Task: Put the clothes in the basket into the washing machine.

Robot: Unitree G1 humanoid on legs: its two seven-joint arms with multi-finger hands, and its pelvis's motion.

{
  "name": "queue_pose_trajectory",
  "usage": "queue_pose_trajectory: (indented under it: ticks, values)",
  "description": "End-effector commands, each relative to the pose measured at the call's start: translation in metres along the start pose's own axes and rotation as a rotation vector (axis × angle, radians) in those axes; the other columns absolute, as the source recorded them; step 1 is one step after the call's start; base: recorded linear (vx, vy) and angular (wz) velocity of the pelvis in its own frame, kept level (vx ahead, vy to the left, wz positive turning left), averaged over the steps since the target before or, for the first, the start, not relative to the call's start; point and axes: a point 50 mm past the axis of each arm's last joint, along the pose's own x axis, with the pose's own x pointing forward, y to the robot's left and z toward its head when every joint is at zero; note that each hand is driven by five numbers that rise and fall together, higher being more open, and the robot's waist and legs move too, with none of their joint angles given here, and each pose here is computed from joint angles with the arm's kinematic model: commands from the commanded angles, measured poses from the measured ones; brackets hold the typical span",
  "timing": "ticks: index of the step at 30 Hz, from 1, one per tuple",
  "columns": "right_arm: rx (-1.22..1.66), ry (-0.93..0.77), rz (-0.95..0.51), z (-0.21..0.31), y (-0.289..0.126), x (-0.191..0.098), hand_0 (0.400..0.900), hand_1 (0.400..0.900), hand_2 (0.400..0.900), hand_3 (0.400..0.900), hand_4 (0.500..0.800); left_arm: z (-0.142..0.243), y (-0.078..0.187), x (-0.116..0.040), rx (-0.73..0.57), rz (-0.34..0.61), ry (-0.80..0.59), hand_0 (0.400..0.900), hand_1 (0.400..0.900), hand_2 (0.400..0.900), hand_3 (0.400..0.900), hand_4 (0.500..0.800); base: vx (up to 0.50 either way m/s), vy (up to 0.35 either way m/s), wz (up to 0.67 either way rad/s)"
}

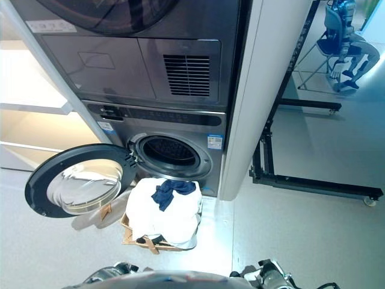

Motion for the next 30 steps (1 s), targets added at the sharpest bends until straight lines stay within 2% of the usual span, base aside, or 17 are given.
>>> queue_pose_trajectory:
  ticks: [1,7,12,18,26,30]
  values:
    - [-0.048,-0.017,-0.051,0.016,-0.017,0.004,0.9,0.9,0.9,0.9,0.8,0.006,0.013,0.0,-0.007,0.086,0.003,0.9,0.9,0.9,0.9,0.8,-0.038,-0.158,-0.09]
    - [-0.092,-0.008,-0.076,0.015,-0.034,0.006,0.9,0.9,0.9,0.9,0.8,0.011,0.017,-0.001,-0.132,0.141,-0.061,0.9,0.9,0.9,0.9,0.8,0.058,-0.058,-0.29]
    - [-0.062,-0.003,-0.083,0.012,-0.035,0.006,0.9,0.9,0.9,0.9,0.8,-0.004,0.005,0.001,-0.135,0.101,-0.035,0.9,0.9,0.9,0.9,0.8,0.24,0.11,-0.28]
    - [-0.066,-0.019,-0.075,0.005,-0.025,0.005,0.9,0.9,0.9,0.9,0.8,-0.003,0.004,0.001,-0.163,0.117,-0.033,0.9,0.9,0.9,0.9,0.8,0.176,0.088,-0.04]
    - [-0.073,-0.065,-0.055,0.016,-0.013,0.003,0.9,0.9,0.9,0.9,0.8,-0.002,0.02,0.001,-0.139,0.152,-0.031,0.9,0.9,0.9,0.9,0.8,0.194,0.039,0.01]
    - [-0.028,-0.058,-0.061,0.021,-0.009,0.002,0.9,0.9,0.9,0.9,0.8,-0.004,0.026,0.001,-0.069,0.163,-0.064,0.9,0.9,0.9,0.9,0.8,0.151,0.048,0.01]
